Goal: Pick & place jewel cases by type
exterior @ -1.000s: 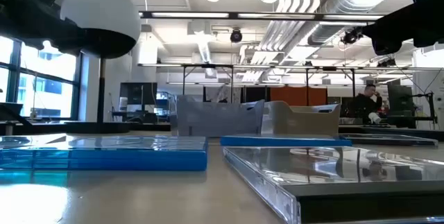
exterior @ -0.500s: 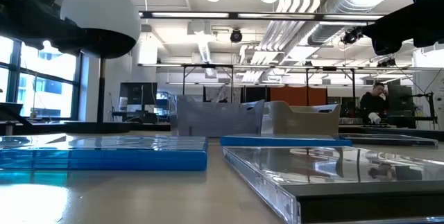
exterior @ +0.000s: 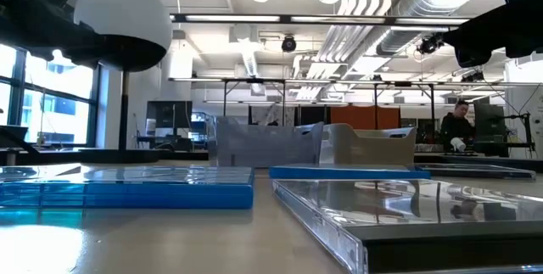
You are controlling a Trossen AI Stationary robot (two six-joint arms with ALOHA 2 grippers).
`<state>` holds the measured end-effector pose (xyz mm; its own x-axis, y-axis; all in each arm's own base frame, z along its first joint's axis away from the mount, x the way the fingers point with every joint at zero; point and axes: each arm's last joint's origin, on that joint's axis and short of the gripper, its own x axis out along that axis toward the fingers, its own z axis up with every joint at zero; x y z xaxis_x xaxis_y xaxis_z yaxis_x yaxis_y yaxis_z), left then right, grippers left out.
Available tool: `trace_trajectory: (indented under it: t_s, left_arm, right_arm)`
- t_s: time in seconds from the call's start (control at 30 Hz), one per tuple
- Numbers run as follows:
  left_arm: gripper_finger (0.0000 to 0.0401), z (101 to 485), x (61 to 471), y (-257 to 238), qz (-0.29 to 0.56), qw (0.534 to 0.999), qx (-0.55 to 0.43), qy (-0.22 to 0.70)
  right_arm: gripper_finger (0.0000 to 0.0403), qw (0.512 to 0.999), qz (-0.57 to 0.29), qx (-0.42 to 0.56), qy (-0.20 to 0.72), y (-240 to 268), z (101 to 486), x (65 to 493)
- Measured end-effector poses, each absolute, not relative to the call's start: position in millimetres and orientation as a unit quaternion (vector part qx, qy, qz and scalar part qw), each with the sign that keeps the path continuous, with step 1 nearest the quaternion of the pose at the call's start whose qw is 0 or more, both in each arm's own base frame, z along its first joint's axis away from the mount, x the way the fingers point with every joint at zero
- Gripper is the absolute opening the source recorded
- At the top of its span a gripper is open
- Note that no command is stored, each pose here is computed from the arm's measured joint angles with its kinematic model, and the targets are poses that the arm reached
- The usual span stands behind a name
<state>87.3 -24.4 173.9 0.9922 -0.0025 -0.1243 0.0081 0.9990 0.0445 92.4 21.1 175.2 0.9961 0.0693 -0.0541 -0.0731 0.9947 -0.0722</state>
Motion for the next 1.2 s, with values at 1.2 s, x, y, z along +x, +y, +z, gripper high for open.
trace_trajectory:
  t_s: [1.2]
  left_arm:
    - [0.0168,176.3,87.8,-24.9,-0.008,0.999,0.015,0.048]
  right_arm:
    - [0.0134,0.998,0.036,-0.037,0.026,21.1,175.2,92.3]
